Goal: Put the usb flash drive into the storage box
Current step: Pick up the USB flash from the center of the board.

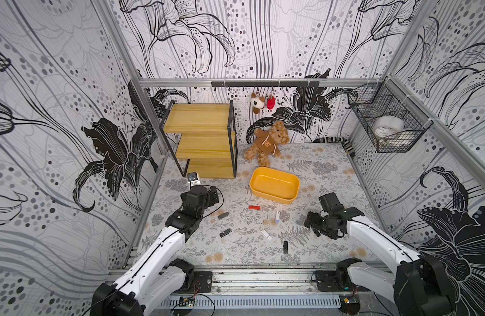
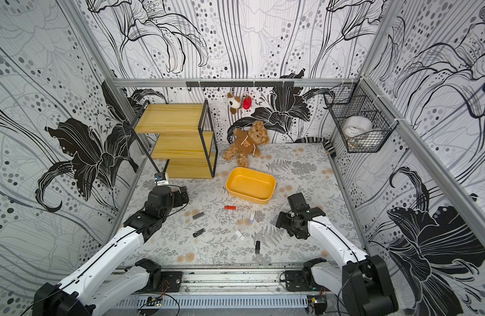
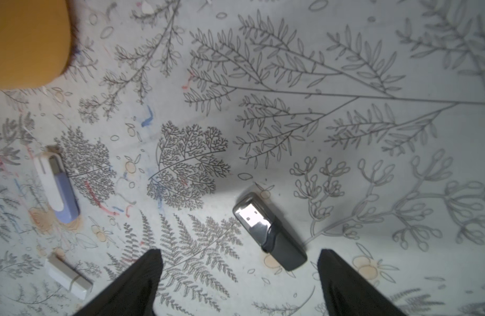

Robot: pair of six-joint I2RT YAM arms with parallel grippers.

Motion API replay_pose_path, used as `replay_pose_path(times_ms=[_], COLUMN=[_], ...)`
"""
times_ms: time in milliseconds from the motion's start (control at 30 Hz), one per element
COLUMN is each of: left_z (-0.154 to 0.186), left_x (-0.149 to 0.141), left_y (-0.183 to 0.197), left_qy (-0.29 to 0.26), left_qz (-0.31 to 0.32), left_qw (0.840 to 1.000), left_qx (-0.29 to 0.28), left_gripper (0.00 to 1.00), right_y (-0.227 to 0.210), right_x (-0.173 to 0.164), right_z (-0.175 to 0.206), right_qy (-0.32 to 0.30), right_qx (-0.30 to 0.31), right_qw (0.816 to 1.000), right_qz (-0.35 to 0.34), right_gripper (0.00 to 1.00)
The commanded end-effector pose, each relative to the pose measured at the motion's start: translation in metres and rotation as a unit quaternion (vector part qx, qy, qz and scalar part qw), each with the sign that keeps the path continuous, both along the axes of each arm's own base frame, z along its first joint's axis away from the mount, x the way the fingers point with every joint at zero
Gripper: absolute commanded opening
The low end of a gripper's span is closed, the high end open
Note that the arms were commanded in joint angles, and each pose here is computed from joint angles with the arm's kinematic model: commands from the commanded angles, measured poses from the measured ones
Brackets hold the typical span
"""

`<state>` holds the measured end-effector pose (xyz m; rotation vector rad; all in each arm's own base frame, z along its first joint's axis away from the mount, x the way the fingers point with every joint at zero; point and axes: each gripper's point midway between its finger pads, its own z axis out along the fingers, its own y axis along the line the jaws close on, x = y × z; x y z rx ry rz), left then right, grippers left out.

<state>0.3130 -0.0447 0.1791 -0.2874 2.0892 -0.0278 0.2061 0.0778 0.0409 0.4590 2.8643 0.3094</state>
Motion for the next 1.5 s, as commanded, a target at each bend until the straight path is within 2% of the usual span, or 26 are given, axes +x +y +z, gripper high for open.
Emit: replay_pose_path(times_ms=[0,233,467,1300,1467], left_z=[0.012,0.007,0.005,0.000,-0.001], left_x=[0.003,0.004,0.005,0.005,0.006], left_y=[-0.004,-0.004,-0.005,-0.005,-0.005], left_qy=[-0.011,-0.003,-0.002,0.008,0.011], left_qz=[-0.003,-0.004,-0.005,-0.005,-0.006], left_qw=[1.000,1.000,1.000,1.000,1.000], left_qx=[-0.007,-0.003,-0.002,0.001,0.002], left_gripper=[0.98,0.98,0.98,0.98,0.98], right_y=[0.005,0.006,0.009,0.000,0.003], right_x=[-0.001,-0.006,-0.007,0.000,0.002], right_z=[-0.003,-0.009,-0.014,-0.005,-0.006], right_qy=[0.009,0.018,0.030,0.013,0.016], right_qx=[0.003,0.008,0.012,-0.022,-0.027], right_qw=[1.000,1.000,0.999,0.999,0.999], right_qz=[0.020,0.024,0.031,0.022,0.035], right_gripper=[0.92,0.87,0.79,0.73,0.68])
